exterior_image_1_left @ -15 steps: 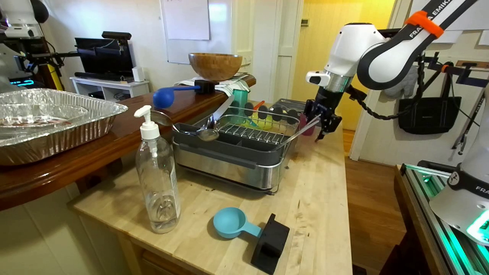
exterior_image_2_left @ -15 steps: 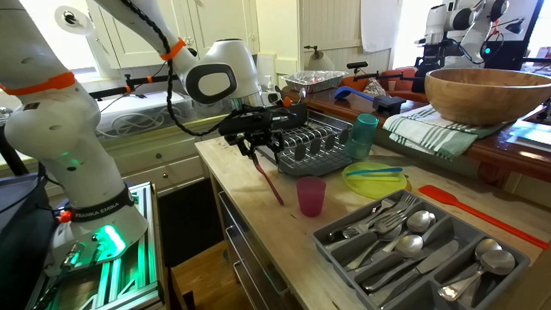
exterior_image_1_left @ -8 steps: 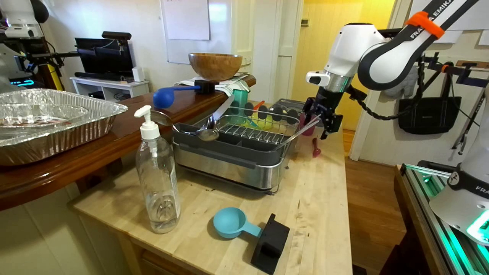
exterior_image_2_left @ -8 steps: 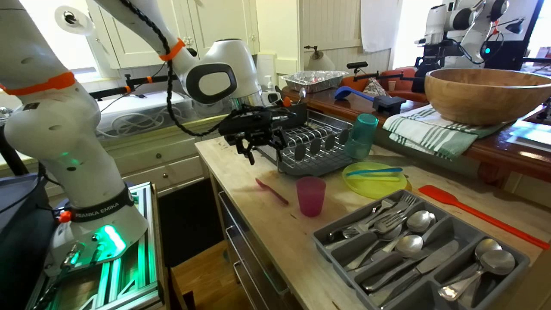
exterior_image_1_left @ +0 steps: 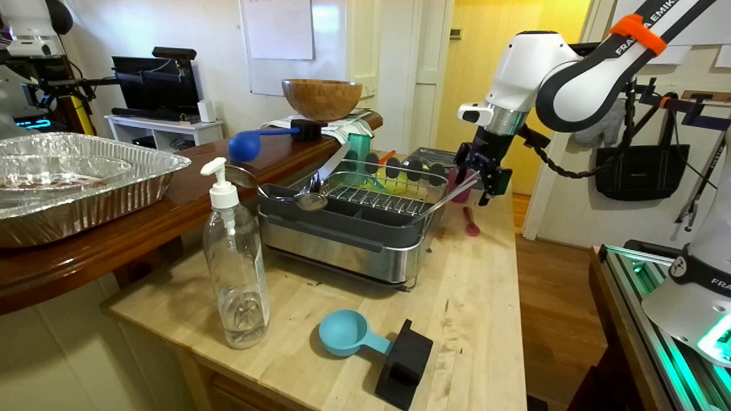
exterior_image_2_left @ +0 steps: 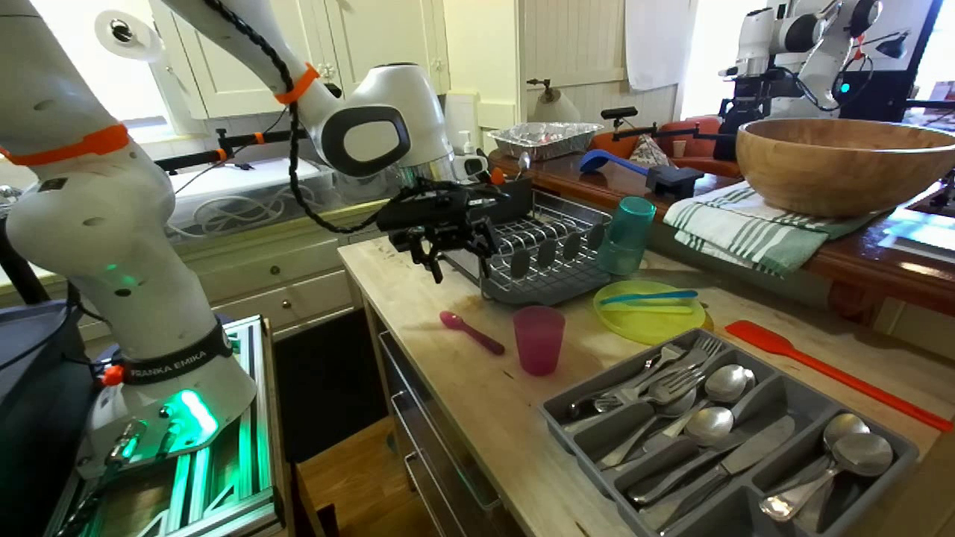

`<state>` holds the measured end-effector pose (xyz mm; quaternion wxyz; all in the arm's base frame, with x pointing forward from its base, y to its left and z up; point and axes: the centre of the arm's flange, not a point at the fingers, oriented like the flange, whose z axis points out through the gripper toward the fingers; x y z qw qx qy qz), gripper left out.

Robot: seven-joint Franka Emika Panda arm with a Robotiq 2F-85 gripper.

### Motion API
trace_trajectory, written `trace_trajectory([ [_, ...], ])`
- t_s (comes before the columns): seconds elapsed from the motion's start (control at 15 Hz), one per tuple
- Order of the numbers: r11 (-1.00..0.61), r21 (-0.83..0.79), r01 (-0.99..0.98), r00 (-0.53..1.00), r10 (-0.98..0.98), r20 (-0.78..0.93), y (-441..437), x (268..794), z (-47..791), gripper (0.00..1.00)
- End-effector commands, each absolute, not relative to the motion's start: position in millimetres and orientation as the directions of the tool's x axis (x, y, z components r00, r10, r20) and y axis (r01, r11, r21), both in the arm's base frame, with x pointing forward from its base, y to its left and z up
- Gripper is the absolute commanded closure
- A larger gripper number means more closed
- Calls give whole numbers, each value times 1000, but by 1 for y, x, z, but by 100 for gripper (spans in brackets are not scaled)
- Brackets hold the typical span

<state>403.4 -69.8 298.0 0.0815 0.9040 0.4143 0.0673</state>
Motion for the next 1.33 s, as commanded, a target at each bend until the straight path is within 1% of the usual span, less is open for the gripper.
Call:
trace_trajectory([
  [0.0, -733, 192, 653, 738, 672, 57, -77, 395, 324, 0],
  [0.27, -865, 172, 471, 870, 488, 70, -97, 396, 347, 0],
  [0.6, -959, 187, 212, 959, 241, 148, -129, 416, 349, 0],
  [0.8, -985, 163, 52, 982, 79, 169, -146, 427, 340, 0],
  [1.07, -980, 129, -154, 980, -134, 145, -169, 441, 318, 0],
  [1.27, -961, 112, -253, 961, -235, 147, -184, 446, 304, 0],
])
